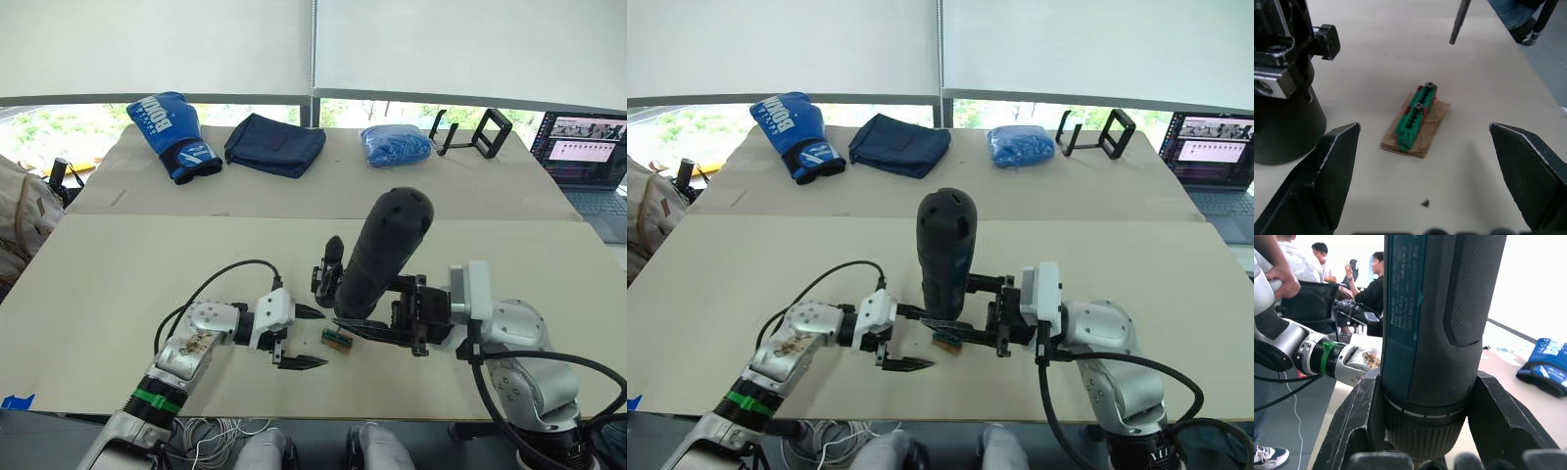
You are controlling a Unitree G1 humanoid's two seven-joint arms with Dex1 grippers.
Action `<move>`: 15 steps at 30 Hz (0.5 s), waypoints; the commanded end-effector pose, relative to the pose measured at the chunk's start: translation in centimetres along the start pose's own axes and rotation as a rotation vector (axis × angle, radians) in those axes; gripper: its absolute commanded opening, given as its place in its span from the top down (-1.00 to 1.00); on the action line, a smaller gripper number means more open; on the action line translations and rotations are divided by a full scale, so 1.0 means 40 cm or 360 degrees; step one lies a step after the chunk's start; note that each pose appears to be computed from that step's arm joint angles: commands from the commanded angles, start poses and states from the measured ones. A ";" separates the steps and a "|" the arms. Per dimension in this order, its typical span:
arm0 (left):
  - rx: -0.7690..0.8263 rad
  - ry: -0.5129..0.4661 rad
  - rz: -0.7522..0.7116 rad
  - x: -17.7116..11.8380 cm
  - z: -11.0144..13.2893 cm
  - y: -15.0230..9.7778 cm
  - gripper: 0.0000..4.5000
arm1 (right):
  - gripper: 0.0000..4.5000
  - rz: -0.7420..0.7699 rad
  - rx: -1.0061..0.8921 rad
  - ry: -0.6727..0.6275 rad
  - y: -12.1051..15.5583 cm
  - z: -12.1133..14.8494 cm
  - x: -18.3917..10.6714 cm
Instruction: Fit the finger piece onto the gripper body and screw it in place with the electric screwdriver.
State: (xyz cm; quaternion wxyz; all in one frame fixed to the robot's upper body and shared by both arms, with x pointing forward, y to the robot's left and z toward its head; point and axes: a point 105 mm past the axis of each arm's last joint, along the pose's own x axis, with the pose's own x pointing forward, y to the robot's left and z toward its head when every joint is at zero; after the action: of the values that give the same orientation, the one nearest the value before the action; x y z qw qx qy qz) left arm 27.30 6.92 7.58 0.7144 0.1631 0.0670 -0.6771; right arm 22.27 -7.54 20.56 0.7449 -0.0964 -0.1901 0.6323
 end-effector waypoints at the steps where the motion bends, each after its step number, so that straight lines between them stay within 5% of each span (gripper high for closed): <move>1: 0.0030 -0.0019 -0.0024 0.015 0.000 -0.010 -1.00 | 0.13 0.0001 -0.0106 -0.0036 -0.010 0.023 -0.003; 15: 0.0034 -0.0048 -0.0016 0.061 -0.037 -0.004 -1.00 | 0.13 0.0009 -0.0077 0.0056 -0.015 -0.021 -0.016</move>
State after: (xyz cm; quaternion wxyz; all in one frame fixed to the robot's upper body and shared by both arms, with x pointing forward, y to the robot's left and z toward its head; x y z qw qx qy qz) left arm 27.56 5.16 6.31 0.7101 0.1616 0.0338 -0.6845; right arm 23.65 -8.16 18.79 0.7510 -0.1180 -0.1579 0.6302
